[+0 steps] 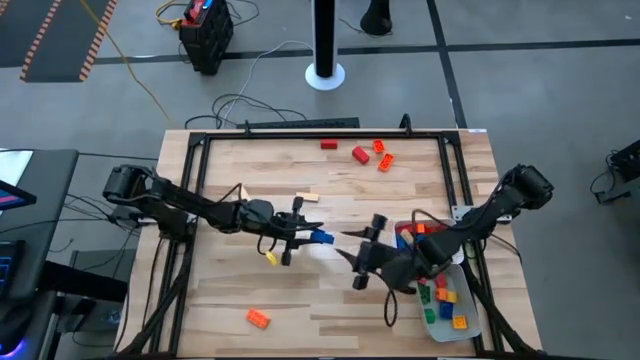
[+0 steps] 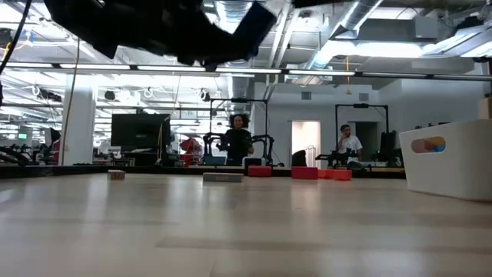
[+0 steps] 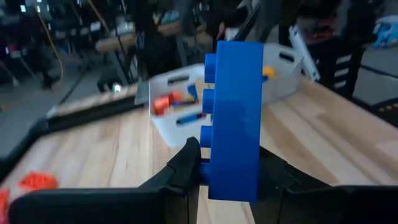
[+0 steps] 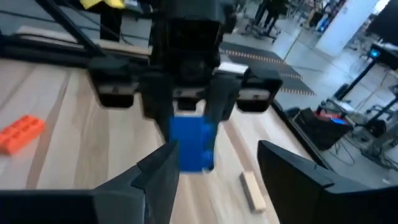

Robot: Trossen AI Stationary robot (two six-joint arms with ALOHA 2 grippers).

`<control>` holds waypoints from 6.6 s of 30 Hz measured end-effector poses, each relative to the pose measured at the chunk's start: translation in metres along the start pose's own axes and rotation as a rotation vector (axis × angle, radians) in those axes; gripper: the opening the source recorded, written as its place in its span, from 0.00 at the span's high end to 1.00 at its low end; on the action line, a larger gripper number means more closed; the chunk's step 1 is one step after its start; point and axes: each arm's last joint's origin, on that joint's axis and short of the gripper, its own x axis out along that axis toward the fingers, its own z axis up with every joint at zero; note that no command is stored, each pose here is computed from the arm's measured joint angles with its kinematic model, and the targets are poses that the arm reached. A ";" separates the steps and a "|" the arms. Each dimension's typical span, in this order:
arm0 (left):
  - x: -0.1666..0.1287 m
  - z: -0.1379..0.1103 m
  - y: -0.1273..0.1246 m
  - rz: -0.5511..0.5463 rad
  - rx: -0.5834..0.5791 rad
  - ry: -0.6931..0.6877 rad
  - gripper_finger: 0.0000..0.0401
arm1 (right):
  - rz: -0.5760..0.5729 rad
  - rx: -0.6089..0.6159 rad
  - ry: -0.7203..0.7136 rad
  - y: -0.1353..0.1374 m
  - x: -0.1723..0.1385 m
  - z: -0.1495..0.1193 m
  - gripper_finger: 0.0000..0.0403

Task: Sort blocks by size
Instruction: Put the 8 stud blue game piece into the white bin, then put the 8 stud orange game piece into the white bin

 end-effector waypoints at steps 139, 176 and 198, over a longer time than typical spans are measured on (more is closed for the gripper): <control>-0.034 -0.058 0.064 0.262 0.007 0.585 0.42 | 0.408 -0.913 1.560 -0.242 0.177 -0.154 0.34; -0.036 -0.062 0.063 0.246 0.010 0.629 0.42 | 0.497 -1.108 1.448 -0.227 0.182 -0.186 0.72; -0.043 -0.068 0.065 0.274 0.020 0.723 0.46 | 0.391 -0.031 1.529 -0.191 0.103 -0.057 0.72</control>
